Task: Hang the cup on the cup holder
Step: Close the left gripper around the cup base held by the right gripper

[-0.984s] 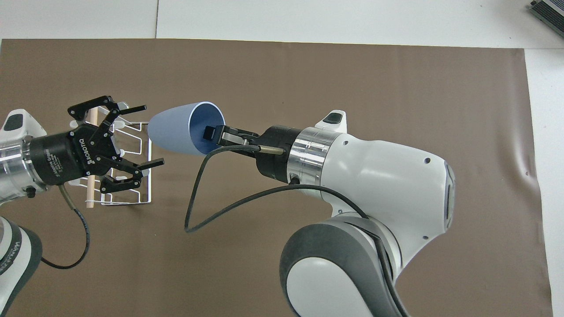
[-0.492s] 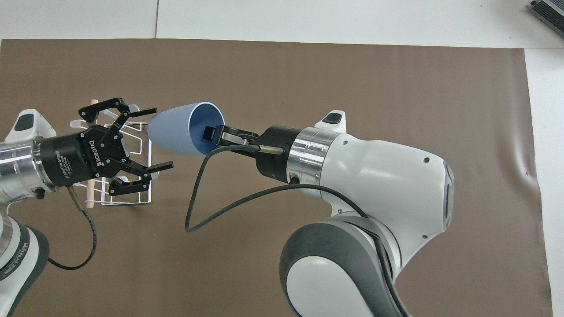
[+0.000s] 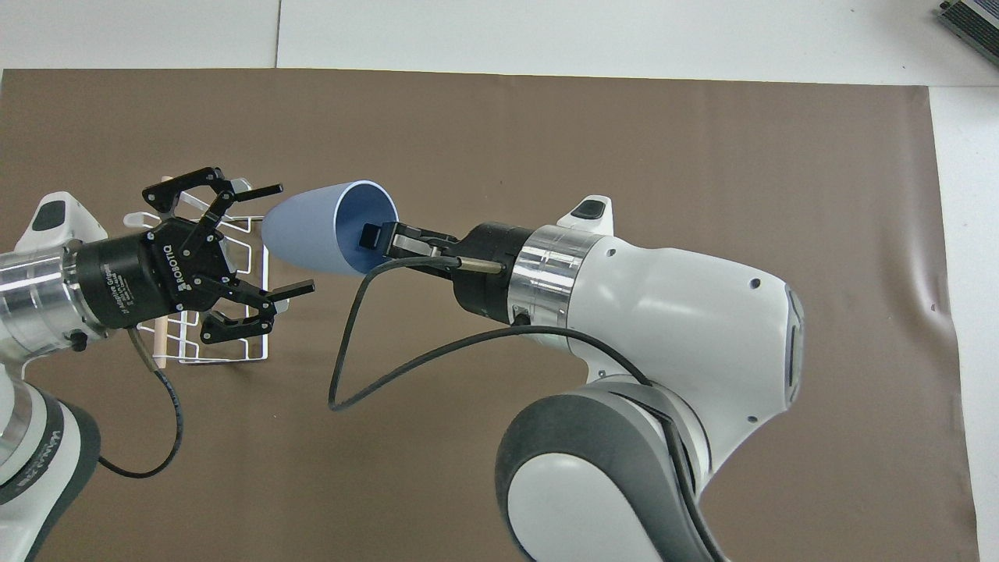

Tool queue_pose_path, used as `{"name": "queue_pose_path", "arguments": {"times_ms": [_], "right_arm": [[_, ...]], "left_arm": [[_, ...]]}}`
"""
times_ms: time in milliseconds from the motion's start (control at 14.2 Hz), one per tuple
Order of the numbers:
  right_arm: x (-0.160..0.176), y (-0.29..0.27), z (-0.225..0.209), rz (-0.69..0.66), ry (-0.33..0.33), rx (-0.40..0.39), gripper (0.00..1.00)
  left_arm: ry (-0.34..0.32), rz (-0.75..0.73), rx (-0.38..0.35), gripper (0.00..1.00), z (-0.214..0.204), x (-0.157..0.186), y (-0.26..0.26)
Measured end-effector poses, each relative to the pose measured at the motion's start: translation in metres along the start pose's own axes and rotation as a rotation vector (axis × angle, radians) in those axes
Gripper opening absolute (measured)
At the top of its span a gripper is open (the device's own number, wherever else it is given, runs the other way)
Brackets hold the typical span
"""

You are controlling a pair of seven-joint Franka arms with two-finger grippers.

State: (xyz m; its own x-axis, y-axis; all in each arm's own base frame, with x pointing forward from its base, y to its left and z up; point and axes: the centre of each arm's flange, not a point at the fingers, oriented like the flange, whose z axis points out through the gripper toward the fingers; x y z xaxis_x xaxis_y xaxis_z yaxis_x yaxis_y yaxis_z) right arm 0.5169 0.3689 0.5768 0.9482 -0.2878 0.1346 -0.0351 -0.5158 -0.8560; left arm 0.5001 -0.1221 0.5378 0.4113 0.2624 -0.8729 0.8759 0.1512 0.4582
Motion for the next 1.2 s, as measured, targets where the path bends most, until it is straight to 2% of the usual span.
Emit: {"name": "queue_pose_path", "arguments": {"times_ms": [352, 492, 633, 1195], "right_arm": [[0.0, 0.0, 0.0, 0.001, 0.0, 0.0, 0.06], [0.0, 0.0, 0.0, 0.001, 0.0, 0.0, 0.06], [0.001, 0.001, 0.0, 0.005, -0.001, -0.001, 0.06], [0.002, 0.0, -0.001, 0.011, 0.001, 0.002, 0.06]], "left_arm": [[0.011, 0.003, -0.004, 1.0, 0.017, -0.005, -0.005], [0.011, 0.002, -0.008, 0.96, 0.016, -0.005, -0.004], [0.013, 0.003, -0.021, 0.77, 0.012, -0.005, -0.001], [0.013, 0.013, -0.022, 0.76, 0.012, -0.007, 0.001]]}}
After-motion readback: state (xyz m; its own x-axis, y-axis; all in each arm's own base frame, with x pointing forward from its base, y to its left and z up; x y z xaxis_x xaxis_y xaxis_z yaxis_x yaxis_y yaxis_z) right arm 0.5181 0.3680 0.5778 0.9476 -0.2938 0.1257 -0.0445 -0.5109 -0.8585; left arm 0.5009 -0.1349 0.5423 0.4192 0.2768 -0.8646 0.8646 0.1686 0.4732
